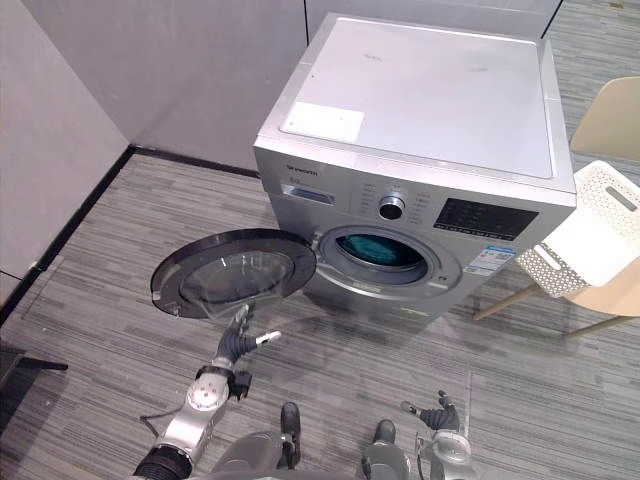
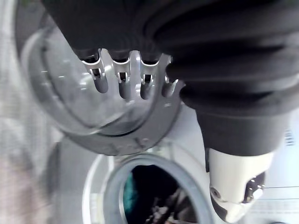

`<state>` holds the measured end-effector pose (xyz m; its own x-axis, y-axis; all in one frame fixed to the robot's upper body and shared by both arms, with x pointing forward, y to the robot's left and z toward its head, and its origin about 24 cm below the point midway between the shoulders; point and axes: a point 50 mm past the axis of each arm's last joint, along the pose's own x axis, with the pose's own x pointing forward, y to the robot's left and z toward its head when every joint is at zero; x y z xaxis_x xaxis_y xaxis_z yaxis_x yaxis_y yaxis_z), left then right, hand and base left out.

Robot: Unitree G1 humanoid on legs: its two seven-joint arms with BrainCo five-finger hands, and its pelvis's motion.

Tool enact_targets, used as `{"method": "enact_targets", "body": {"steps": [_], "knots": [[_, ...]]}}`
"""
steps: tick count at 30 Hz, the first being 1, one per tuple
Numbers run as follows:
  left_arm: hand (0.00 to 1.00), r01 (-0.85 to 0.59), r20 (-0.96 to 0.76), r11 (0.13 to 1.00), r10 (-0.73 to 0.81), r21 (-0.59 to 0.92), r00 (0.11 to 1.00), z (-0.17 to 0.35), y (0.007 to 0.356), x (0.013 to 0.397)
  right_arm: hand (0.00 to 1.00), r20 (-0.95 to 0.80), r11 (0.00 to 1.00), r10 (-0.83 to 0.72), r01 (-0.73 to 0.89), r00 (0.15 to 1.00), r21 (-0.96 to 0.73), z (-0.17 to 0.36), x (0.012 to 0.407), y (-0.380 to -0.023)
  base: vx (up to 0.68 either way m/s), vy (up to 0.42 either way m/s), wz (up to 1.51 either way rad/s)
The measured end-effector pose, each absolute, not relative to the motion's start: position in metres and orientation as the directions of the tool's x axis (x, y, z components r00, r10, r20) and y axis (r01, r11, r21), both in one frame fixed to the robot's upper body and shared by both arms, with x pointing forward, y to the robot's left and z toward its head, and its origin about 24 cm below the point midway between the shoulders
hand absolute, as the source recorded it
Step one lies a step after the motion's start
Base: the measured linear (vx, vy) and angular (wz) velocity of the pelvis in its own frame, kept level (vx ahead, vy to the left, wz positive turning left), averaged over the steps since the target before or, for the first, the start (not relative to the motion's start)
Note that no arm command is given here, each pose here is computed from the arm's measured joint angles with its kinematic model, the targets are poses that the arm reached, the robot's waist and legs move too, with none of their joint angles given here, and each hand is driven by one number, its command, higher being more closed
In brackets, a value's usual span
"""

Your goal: Pick up the laundry basket with both hands and put the clothes into the washing machine.

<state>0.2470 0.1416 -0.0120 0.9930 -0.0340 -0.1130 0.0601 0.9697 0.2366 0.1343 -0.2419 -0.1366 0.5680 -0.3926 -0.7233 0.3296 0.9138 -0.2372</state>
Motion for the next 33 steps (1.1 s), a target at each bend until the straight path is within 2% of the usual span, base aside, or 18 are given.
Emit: {"method": "enact_targets", "body": {"steps": [4, 5, 7, 9, 14, 20, 27, 33], "knots": [[0.00, -0.079, 0.067, 0.948, 0.061, 0.309, 0.996, 0.028, 0.172, 0.274, 0.00, -0.710, 0.912, -0.399, 0.335, 0.580, -0.238, -0.132, 0.140, -0.251, 0.06, 0.020, -0.05], [0.00, -0.177, 0.146, 0.918, 0.133, 0.355, 0.980, 0.047, 0.192, 0.285, 0.00, -0.699, 0.908, -0.409, 0.336, 0.587, -0.249, -0.129, 0.143, -0.256, 0.03, -0.005, -0.03], [0.00, -0.273, 0.221, 0.881, 0.199, 0.386, 0.955, 0.065, 0.213, 0.292, 0.00, -0.689, 0.906, -0.416, 0.335, 0.594, -0.257, -0.127, 0.146, -0.261, 0.03, 0.000, -0.06], [0.00, -0.386, 0.321, 0.806, 0.258, 0.449, 0.911, 0.091, 0.236, 0.303, 0.00, -0.677, 0.903, -0.424, 0.341, 0.602, -0.262, -0.123, 0.150, -0.267, 0.01, -0.012, -0.11], [0.00, -0.483, 0.365, 0.667, 0.322, 0.567, 0.873, 0.124, 0.271, 0.328, 0.00, -0.652, 0.901, -0.427, 0.358, 0.627, -0.245, -0.115, 0.166, -0.273, -0.05, -0.024, -0.12], [0.00, -0.506, 0.326, 0.561, 0.394, 0.655, 0.859, 0.144, 0.300, 0.345, 0.00, -0.614, 0.893, -0.441, 0.387, 0.655, -0.229, -0.101, 0.189, -0.284, -0.07, 0.004, -0.05], [0.00, -0.513, 0.289, 0.583, 0.437, 0.630, 0.852, 0.161, 0.309, 0.358, 0.00, -0.534, 0.884, -0.461, 0.419, 0.709, -0.207, -0.078, 0.214, -0.297, -0.09, 0.028, -0.22], [0.00, -0.525, 0.231, 0.663, 0.483, 0.534, 0.844, 0.156, 0.311, 0.361, 0.00, -0.506, 0.892, -0.439, 0.428, 0.743, -0.144, -0.071, 0.223, -0.292, -0.05, -0.030, -0.14]]}}
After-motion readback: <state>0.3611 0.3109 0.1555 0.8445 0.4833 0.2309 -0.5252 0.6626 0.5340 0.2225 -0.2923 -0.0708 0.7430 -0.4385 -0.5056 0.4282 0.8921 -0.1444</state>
